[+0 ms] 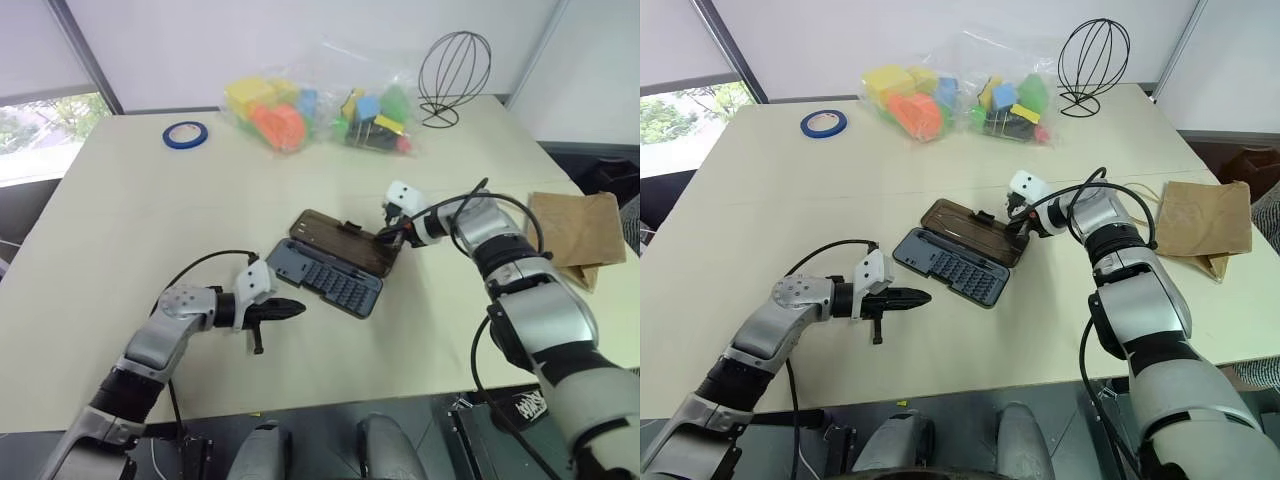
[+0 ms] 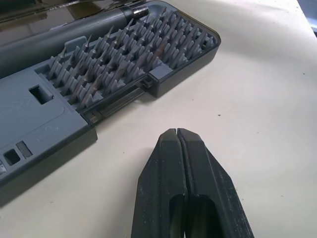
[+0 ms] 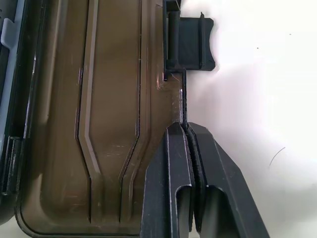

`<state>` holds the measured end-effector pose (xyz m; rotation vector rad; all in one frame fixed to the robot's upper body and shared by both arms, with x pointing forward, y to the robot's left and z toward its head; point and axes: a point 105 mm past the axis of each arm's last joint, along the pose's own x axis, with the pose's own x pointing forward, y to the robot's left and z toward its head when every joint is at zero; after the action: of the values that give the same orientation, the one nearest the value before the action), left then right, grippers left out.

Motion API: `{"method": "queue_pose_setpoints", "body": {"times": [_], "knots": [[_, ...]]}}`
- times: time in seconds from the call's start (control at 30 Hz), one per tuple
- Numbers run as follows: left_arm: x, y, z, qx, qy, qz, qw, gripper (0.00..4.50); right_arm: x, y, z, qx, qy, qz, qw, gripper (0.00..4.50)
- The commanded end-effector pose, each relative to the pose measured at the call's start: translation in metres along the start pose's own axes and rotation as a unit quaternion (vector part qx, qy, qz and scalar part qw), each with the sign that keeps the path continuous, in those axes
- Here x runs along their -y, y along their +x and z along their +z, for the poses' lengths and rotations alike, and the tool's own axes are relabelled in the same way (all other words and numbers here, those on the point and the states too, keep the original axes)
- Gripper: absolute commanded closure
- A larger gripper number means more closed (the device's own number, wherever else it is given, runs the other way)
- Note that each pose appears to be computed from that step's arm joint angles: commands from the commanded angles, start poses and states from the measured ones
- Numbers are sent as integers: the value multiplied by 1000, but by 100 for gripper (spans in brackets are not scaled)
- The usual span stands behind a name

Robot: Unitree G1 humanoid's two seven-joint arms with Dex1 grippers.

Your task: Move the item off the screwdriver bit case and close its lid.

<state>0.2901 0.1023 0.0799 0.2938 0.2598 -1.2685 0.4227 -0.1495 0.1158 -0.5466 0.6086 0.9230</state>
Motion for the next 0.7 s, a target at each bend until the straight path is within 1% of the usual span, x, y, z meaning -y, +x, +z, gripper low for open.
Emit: {"method": "queue_pose_setpoints", "body": {"times": [0.03, 0.17, 0.23, 0.33, 0.5, 0.7], "knots": [[-3, -4, 8, 12, 12, 8, 1000, 450, -1, 4, -25, -52, -36, -12, 998, 448], [-9, -7, 9, 15, 7, 18, 1000, 450, 0, -4, -5, -28, -132, -20, 991, 448], [-16, -9, 15, 28, -5, 32, 999, 450, 0, -9, 10, -9, -194, -39, 980, 448], [-25, -14, 24, 41, -13, 48, 998, 450, -4, -15, 23, 7, -243, -54, 968, 448], [-45, -27, 43, 72, -26, 83, 994, 450, -24, -25, 40, 40, -290, -65, 954, 448], [-64, -39, 50, 90, -47, 117, 988, 450, -51, -33, 53, 69, -328, -73, 939, 448]]}}
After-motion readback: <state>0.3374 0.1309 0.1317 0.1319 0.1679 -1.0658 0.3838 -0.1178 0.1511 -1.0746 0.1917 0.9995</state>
